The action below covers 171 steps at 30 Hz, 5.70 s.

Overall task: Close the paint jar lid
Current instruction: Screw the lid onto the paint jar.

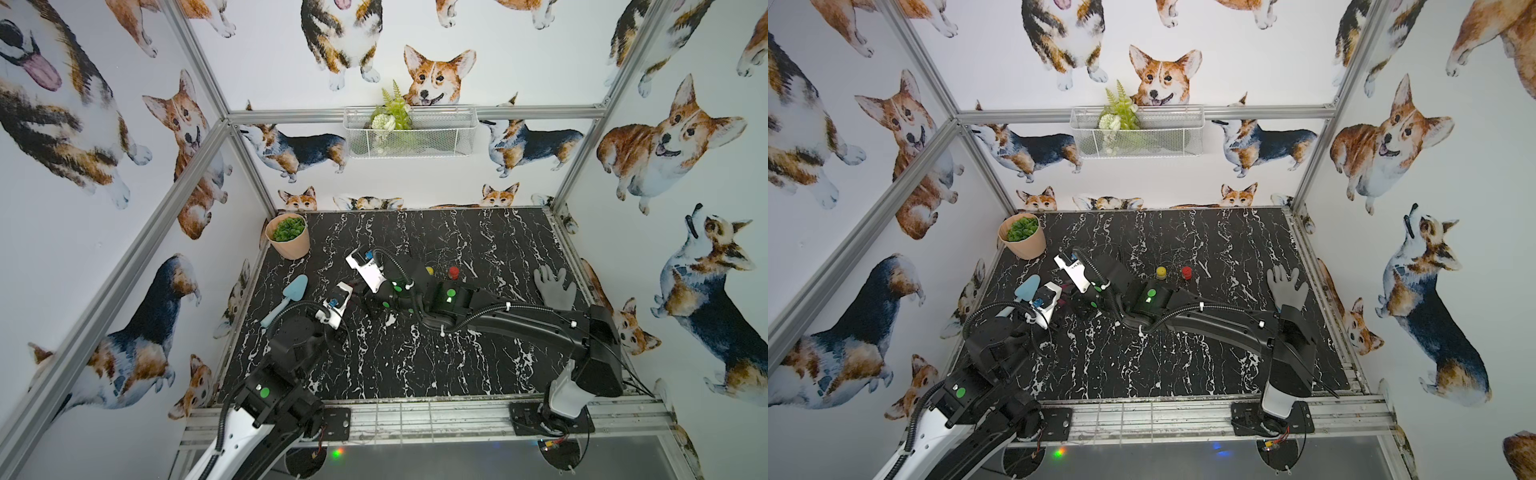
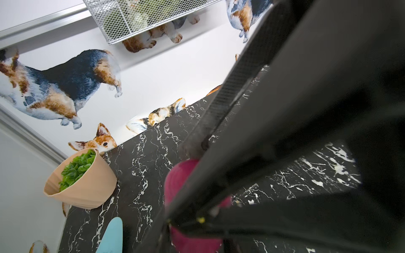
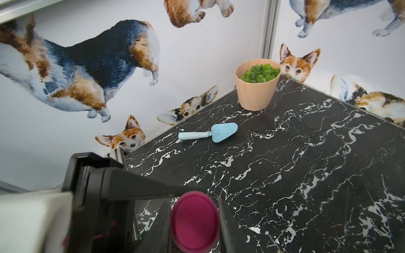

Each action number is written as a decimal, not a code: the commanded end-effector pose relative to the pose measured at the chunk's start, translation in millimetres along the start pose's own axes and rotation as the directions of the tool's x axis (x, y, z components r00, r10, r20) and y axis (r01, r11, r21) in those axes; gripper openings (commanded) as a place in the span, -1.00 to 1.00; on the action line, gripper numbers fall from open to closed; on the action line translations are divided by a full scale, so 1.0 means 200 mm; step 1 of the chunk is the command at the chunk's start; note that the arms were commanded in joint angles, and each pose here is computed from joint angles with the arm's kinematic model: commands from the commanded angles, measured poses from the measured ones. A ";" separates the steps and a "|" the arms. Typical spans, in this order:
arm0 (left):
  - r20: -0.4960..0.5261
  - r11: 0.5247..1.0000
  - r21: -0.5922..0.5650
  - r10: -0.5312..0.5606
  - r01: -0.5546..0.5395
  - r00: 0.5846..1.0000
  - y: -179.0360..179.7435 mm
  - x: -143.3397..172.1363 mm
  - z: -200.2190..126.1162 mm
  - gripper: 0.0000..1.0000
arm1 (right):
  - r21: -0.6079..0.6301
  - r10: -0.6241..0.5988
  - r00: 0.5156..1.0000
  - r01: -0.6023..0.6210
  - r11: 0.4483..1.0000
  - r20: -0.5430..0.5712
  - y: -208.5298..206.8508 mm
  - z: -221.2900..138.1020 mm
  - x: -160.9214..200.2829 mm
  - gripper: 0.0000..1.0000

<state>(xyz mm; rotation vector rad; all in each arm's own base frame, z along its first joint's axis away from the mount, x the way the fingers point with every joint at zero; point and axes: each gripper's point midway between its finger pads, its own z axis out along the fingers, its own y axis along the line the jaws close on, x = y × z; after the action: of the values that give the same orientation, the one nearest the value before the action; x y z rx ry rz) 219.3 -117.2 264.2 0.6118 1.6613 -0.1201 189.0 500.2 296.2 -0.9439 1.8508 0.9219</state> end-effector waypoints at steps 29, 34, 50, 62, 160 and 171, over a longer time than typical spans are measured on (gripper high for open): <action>0.217 0.838 0.545 -0.117 -0.021 0.969 -0.44 -0.27 -0.17 -0.52 | -0.116 -0.348 0.918 0.373 0.920 0.191 -0.02 -0.66 0.04 0.47; 0.192 0.753 0.658 -0.138 -0.023 0.972 -0.54 -0.26 -0.21 -0.52 | -0.266 -0.406 0.875 0.471 0.841 0.264 0.06 -0.70 0.01 0.32; 0.207 0.790 0.612 -0.123 -0.031 0.971 -0.50 -0.26 -0.21 -0.53 | -0.494 -0.371 0.898 0.441 0.749 0.238 0.19 -0.62 0.04 -0.03; 0.211 0.799 0.600 -0.123 -0.030 0.970 -0.49 -0.26 -0.21 -0.53 | -0.461 -0.380 0.900 0.436 0.773 0.215 0.15 -0.57 0.07 -0.05; 0.215 0.776 0.629 -0.108 -0.053 0.971 -0.52 -0.26 -0.21 -0.55 | -0.292 -0.428 0.866 0.492 0.820 0.259 0.07 -0.64 0.09 0.19; 0.209 0.788 0.614 -0.099 -0.052 0.973 -0.51 -0.25 -0.20 -0.55 | -0.442 -0.422 0.869 0.496 0.748 0.260 0.19 -0.61 0.10 -0.01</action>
<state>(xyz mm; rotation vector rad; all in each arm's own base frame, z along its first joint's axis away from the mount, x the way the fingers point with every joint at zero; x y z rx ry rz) 141.7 -203.2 281.6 1.0283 1.4331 -0.7569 120.6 405.4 330.2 -1.4556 1.2324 1.0792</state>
